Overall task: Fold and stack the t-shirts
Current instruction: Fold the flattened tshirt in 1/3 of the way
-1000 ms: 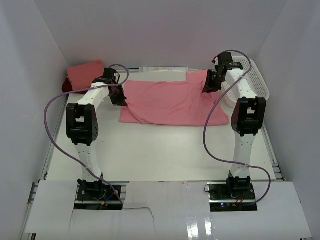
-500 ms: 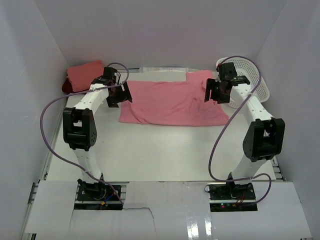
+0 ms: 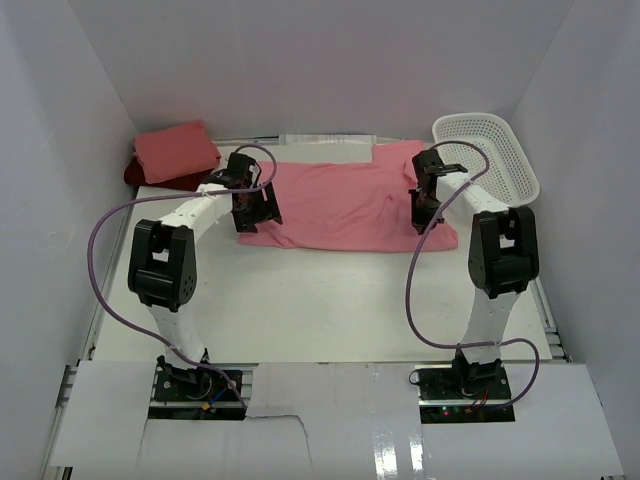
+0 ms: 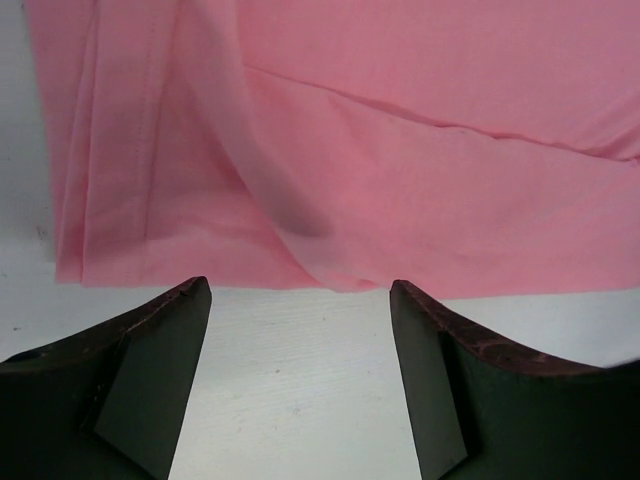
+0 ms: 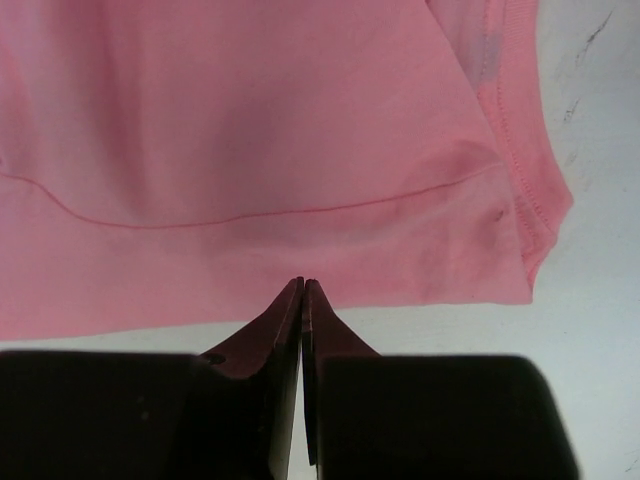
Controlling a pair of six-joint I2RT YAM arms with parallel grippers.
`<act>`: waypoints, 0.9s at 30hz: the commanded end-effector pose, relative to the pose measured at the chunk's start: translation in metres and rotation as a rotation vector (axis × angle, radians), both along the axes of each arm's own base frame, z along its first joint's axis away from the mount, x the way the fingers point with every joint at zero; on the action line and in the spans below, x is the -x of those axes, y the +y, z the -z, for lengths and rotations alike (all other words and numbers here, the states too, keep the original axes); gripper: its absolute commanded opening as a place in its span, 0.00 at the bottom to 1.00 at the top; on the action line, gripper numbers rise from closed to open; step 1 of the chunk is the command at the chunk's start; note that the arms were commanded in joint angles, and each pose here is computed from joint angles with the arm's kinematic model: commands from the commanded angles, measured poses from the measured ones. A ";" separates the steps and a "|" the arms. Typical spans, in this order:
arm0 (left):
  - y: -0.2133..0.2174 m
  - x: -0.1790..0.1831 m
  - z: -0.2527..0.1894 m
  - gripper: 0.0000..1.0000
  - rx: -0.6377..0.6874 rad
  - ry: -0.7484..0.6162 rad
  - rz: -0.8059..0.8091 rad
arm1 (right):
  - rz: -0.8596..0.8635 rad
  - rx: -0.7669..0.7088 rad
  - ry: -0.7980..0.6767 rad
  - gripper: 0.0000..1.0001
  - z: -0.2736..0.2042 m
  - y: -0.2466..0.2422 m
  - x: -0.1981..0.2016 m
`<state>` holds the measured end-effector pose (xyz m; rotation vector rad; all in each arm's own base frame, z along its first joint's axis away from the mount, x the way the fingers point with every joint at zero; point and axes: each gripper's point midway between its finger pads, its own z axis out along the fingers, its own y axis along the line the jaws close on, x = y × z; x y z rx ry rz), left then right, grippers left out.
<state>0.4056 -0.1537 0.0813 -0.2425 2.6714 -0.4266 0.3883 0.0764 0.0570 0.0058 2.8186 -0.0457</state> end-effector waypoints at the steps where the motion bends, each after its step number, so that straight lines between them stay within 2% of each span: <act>1: 0.006 -0.006 0.004 0.82 0.001 -0.028 -0.067 | 0.021 0.013 -0.063 0.08 -0.013 -0.001 -0.023; 11: 0.017 -0.008 0.057 0.81 -0.051 0.036 -0.190 | 0.050 0.031 0.019 0.08 0.029 -0.002 -0.018; 15: 0.047 0.018 0.066 0.81 -0.148 0.065 -0.287 | 0.114 0.019 0.084 0.08 0.043 -0.006 0.011; 16: 0.058 0.020 0.055 0.82 -0.145 0.035 -0.335 | 0.134 0.022 0.096 0.08 0.045 -0.008 0.018; 17: 0.067 0.039 0.064 0.82 -0.152 0.067 -0.351 | 0.154 0.022 0.106 0.08 0.047 -0.008 0.024; 18: 0.078 0.040 0.062 0.82 -0.136 0.057 -0.382 | 0.169 0.019 0.127 0.08 0.052 -0.009 0.038; 21: 0.091 0.057 0.054 0.82 -0.120 0.044 -0.400 | 0.218 0.026 0.116 0.08 0.049 -0.014 0.051; 27: 0.102 0.079 0.037 0.82 -0.118 0.023 -0.420 | 0.263 0.067 0.186 0.08 0.054 -0.023 0.094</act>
